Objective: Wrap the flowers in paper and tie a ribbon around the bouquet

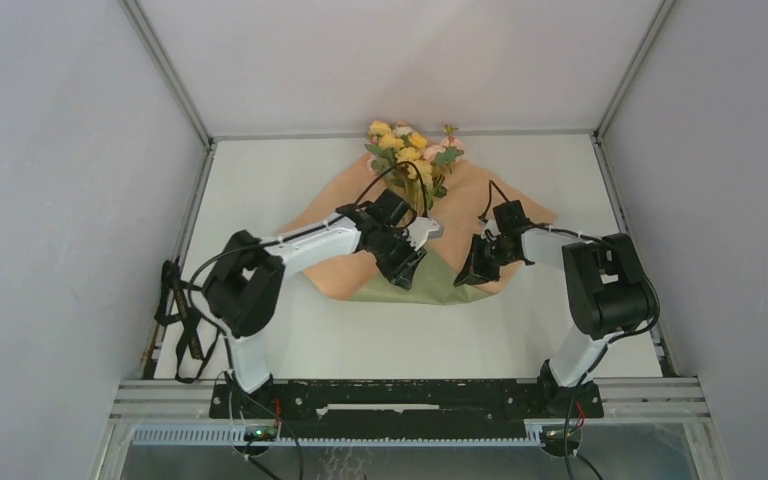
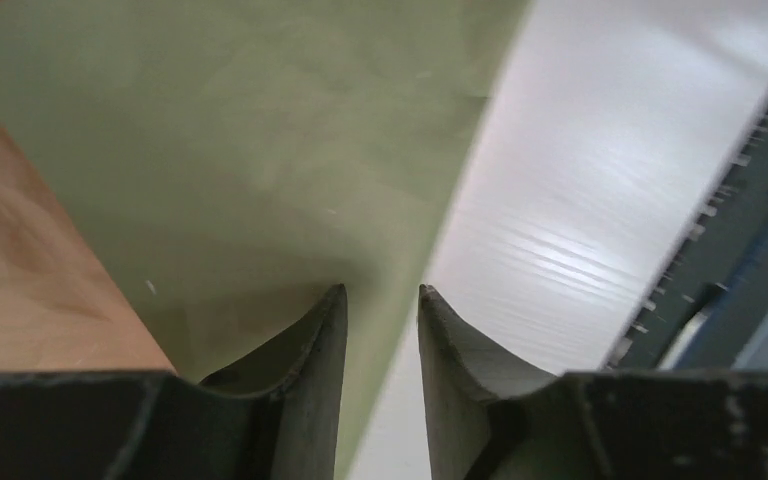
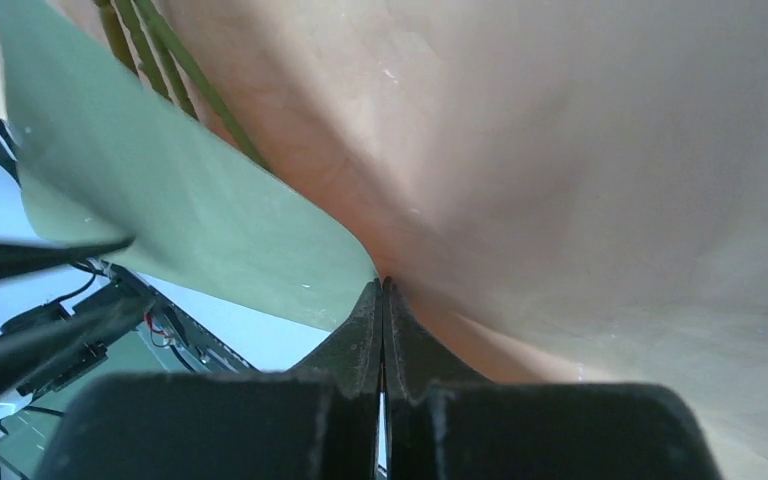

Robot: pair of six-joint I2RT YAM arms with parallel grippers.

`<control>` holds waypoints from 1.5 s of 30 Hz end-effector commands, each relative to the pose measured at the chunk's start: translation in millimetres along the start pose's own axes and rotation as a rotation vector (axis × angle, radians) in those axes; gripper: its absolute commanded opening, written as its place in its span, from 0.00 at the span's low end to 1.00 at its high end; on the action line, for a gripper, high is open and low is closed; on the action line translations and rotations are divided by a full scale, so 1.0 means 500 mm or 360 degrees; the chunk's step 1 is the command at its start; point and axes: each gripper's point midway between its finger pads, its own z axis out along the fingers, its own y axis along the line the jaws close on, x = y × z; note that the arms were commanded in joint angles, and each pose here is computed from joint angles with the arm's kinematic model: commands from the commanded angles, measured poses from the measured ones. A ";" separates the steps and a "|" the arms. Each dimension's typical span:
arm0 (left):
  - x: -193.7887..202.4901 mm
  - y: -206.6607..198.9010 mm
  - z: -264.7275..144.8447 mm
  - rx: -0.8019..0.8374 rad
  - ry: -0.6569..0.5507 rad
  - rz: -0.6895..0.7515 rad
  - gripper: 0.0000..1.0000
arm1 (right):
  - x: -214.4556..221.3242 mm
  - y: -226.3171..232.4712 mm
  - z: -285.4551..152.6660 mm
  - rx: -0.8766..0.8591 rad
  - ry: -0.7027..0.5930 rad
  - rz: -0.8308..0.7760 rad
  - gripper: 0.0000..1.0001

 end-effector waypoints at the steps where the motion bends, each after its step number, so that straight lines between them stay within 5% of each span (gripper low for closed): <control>1: 0.052 0.086 0.051 -0.0229 0.0108 -0.0179 0.36 | -0.032 0.019 -0.016 -0.0025 -0.0121 -0.0027 0.04; 5: 0.093 0.084 0.057 -0.0229 0.0154 -0.0206 0.35 | -0.043 0.015 -0.044 -0.0002 -0.0183 -0.0030 0.11; 9: 0.115 0.072 0.058 -0.0196 0.0180 -0.0230 0.35 | -0.048 0.002 -0.083 0.0186 -0.0237 -0.0051 0.31; 15: 0.126 0.069 0.056 -0.0205 0.0190 -0.0247 0.35 | -0.047 0.036 -0.173 0.0528 -0.0566 -0.0239 0.41; 21: 0.116 0.074 0.027 -0.0272 0.0166 -0.0206 0.35 | 0.046 0.141 -0.072 -0.0045 -0.0304 -0.0308 0.22; 25: 0.083 0.080 -0.017 -0.0372 0.0136 -0.0123 0.35 | 0.046 0.096 -0.016 -0.0002 -0.0215 -0.0198 0.11; 31: -0.014 0.006 -0.071 -0.0266 -0.0030 0.0014 0.35 | 0.050 0.048 0.002 0.0065 -0.0169 -0.0129 0.08; 39: -0.076 -0.097 0.024 0.0094 -0.0131 -0.0088 0.34 | 0.052 0.028 -0.001 0.0011 -0.0188 -0.0004 0.07; 45: -0.056 -0.023 0.100 -0.0119 -0.0097 -0.0189 0.23 | 0.047 0.013 -0.001 0.0000 -0.0213 0.0069 0.05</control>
